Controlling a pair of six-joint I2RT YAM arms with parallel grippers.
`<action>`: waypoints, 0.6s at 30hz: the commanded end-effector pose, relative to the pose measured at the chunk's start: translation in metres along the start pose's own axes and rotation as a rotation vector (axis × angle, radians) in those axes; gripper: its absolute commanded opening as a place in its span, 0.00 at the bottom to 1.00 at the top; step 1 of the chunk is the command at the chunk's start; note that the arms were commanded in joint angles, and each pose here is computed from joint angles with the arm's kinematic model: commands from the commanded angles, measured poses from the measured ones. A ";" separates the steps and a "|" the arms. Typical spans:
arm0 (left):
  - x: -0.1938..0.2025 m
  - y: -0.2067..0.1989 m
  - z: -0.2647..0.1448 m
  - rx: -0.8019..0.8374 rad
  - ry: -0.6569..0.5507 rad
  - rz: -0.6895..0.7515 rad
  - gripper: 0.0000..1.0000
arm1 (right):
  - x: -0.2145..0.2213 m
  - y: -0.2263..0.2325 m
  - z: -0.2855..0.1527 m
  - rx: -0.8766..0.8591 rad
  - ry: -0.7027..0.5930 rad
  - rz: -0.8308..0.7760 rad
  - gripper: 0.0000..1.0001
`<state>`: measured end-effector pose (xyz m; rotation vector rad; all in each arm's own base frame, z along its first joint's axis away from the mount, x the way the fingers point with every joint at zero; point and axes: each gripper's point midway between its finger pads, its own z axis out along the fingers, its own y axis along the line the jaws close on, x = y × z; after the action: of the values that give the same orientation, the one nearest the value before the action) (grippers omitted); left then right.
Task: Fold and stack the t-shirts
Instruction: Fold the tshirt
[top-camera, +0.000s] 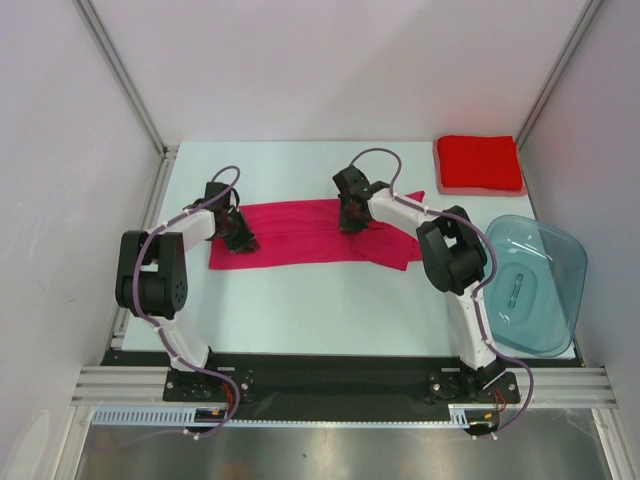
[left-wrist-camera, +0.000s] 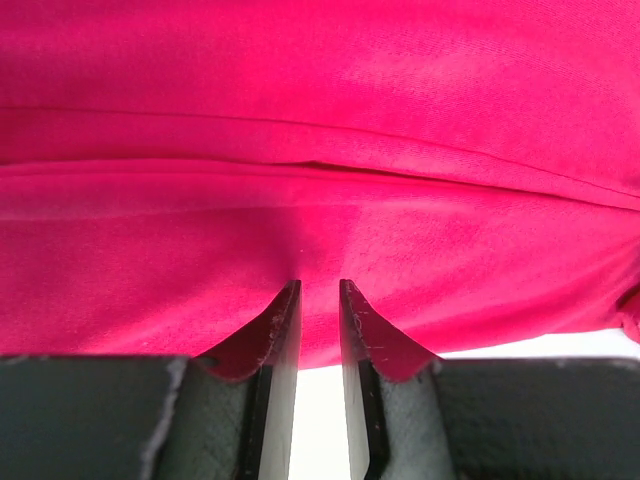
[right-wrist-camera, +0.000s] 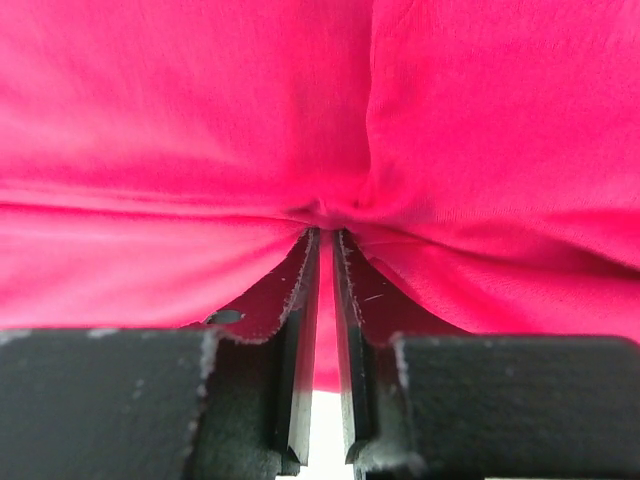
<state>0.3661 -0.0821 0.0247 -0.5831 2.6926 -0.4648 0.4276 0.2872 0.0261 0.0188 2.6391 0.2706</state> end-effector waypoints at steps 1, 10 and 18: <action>-0.014 -0.004 -0.005 0.003 -0.038 0.032 0.26 | -0.025 -0.004 0.003 0.025 -0.060 -0.033 0.16; -0.016 -0.014 -0.008 0.055 -0.042 0.061 0.25 | -0.037 0.007 -0.005 -0.021 -0.035 -0.090 0.25; -0.007 -0.065 -0.031 0.214 -0.086 0.202 0.40 | -0.051 -0.028 -0.087 -0.049 -0.065 -0.067 0.54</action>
<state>0.3670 -0.1000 0.0360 -0.4518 2.6788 -0.5388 0.4317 0.2730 0.0558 -0.1067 2.6448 0.2756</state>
